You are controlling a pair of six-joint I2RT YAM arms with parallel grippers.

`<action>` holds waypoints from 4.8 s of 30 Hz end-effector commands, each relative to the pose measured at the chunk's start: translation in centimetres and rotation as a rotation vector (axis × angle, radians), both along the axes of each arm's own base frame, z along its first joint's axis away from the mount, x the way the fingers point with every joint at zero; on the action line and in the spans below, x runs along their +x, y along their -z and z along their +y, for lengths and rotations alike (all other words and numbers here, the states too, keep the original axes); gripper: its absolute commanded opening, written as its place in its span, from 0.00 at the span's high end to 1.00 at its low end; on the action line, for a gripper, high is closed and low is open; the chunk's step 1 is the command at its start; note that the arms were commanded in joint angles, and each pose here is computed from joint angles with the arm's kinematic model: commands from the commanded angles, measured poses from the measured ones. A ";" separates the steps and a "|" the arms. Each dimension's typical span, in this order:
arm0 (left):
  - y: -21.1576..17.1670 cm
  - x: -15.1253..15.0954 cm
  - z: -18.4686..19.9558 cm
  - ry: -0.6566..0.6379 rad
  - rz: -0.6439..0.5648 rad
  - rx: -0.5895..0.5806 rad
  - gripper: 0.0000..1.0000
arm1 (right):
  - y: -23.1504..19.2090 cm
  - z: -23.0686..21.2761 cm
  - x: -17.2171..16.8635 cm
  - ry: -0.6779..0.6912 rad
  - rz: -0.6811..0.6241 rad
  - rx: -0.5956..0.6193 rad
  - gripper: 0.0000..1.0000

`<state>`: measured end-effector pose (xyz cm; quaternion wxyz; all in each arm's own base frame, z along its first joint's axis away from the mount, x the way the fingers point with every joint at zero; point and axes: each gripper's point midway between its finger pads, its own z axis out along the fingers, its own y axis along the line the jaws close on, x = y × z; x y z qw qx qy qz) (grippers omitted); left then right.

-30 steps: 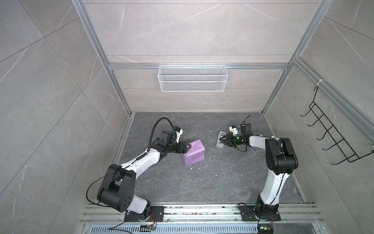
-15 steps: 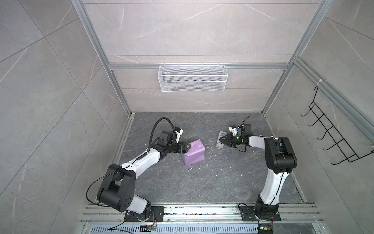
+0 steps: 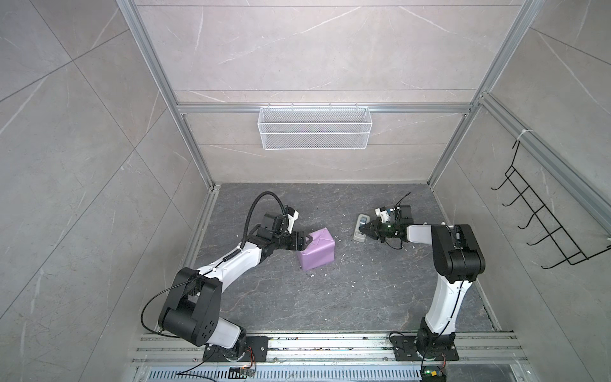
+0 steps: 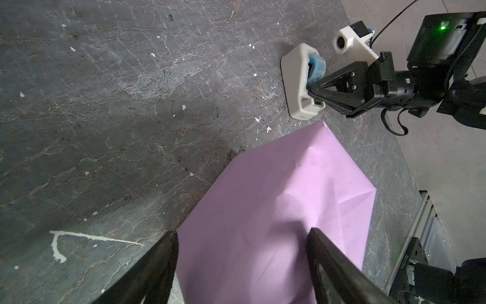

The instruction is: Wrap the gift box in paper

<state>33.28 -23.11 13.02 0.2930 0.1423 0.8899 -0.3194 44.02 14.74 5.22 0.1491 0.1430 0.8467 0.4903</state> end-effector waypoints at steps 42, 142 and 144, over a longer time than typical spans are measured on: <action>2.6 -1.1 0.7 -0.005 0.082 0.057 0.22 | -2.9 2.7 -4.4 0.014 0.000 0.137 1.00; 3.6 -1.0 0.8 0.001 0.093 0.075 0.22 | -11.5 20.7 -12.6 -0.509 -0.519 -0.153 1.00; 3.6 -1.0 0.8 0.001 0.095 0.075 0.22 | -11.4 20.7 -12.5 -0.509 -0.516 -0.156 1.00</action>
